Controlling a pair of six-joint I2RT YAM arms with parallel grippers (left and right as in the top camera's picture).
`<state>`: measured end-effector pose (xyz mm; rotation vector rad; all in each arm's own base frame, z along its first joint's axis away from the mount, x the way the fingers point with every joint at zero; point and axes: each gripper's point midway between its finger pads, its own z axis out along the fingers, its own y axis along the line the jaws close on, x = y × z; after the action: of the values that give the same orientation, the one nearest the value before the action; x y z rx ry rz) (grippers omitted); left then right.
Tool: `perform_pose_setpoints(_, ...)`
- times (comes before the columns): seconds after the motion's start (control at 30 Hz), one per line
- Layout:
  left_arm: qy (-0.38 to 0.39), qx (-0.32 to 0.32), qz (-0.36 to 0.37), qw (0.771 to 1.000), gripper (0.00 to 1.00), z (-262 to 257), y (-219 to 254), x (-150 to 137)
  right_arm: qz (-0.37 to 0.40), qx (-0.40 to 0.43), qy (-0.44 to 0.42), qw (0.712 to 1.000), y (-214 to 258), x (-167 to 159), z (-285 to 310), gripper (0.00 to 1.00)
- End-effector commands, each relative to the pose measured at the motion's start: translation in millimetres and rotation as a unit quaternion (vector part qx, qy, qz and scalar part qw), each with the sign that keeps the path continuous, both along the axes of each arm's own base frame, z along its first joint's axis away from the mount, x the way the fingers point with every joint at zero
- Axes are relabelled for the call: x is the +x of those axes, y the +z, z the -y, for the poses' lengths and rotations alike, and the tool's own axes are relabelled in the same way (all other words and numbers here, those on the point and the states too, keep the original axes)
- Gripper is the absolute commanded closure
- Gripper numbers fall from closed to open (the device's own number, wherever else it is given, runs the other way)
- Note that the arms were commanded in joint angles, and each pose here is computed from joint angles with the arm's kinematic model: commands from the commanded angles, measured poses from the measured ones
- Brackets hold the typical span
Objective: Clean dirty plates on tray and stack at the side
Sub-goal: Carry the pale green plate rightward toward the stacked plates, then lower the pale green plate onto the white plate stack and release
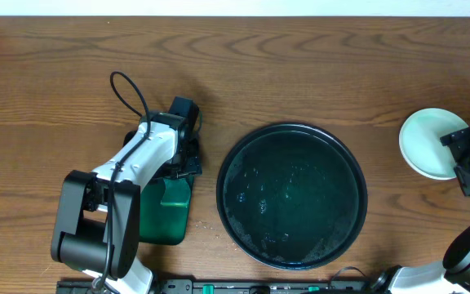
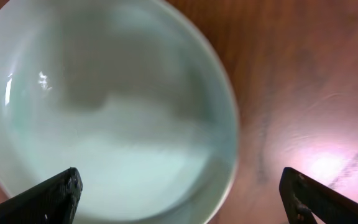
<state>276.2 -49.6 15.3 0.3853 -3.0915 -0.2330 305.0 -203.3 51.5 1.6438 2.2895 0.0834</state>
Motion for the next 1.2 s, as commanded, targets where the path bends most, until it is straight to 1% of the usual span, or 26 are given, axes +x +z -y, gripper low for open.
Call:
perform_pose_setpoints(0.0, -0.003, -0.008, -0.003, 1.000, 0.19, 2.0, -1.3, -3.3, 0.046, 0.023, 0.058, 0.997, 24.7, 27.1, -16.7, 0.01)
perform_pose_setpoints(0.13, -0.003, -0.009, 0.001, 1.000, 0.19, 2.5, 0.7, -0.9, 0.051, 0.013, 0.120, 0.991, 60.3, 36.8, -29.6, 0.01)
perform_pose_setpoints(0.33, 0.002, -0.009, 0.033, 0.999, 0.19, 1.1, 21.9, 3.7, 0.042, -0.007, 0.174, 0.984, 106.3, 31.9, -53.5, 0.01)
perform_pose_setpoints(0.43, 0.010, 0.005, 0.068, 0.998, 0.19, -6.8, 45.1, 4.4, 0.044, -0.018, 0.205, 0.978, 119.6, 26.9, -67.7, 0.01)
perform_pose_setpoints(0.53, 0.010, -0.002, 0.102, 0.995, 0.19, -8.4, 72.0, 0.7, 0.047, -0.024, 0.231, 0.972, 130.5, 21.1, -81.6, 0.01)
perform_pose_setpoints(0.63, -0.001, -0.012, 0.137, 0.990, 0.19, -10.1, 99.8, -7.0, 0.052, -0.032, 0.254, 0.965, 141.2, 16.2, -94.1, 0.01)
perform_pose_setpoints(0.73, -0.025, -0.019, 0.174, 0.984, 0.19, -13.1, 128.4, -19.0, 0.065, -0.054, 0.301, 0.950, 156.7, 12.7, -110.0, 0.01)
perform_pose_setpoints(0.8, -0.041, -0.023, 0.200, 0.979, 0.18, -15.1, 145.6, -27.4, 0.082, -0.073, 0.342, 0.933, 169.8, 11.2, -123.0, 0.01)
perform_pose_setpoints(0.87, -0.044, -0.032, 0.236, 0.970, 0.19, -17.0, 165.2, -36.2, 0.113, -0.096, 0.405, 0.902, 187.8, 10.2, -143.0, 0.01)
perform_pose_setpoints(0.93, -0.042, -0.043, 0.285, 0.957, 0.18, -19.2, 188.0, -45.0, 0.155, -0.124, 0.488, 0.850, 209.5, 6.4, -170.1, 0.01)
perform_pose_setpoints(1.0, -0.040, -0.054, 0.334, 0.940, 0.19, -22.0, 209.8, -55.1, 0.192, -0.150, 0.543, 0.804, 230.3, -1.5, -193.1, 0.01)
perform_pose_setpoints(1.03, -0.039, -0.057, 0.352, 0.933, 0.19, -23.2, 217.7, -59.6, 0.203, -0.161, 0.551, 0.793, 237.7, -5.0, -198.8, 0.01)
perform_pose_setpoints(1.1, -0.038, -0.068, 0.401, 0.913, 0.19, -26.9, 238.3, -73.3, 0.232, -0.189, 0.561, 0.772, 259.1, -16.7, -210.7, 0.01)
perform_pose_setpoints(1.17, -0.045, -0.076, 0.452, 0.888, 0.19, -31.3, 258.5, -90.4, 0.258, -0.217, 0.568, 0.751, 277.7, -28.7, -218.2, 0.01)
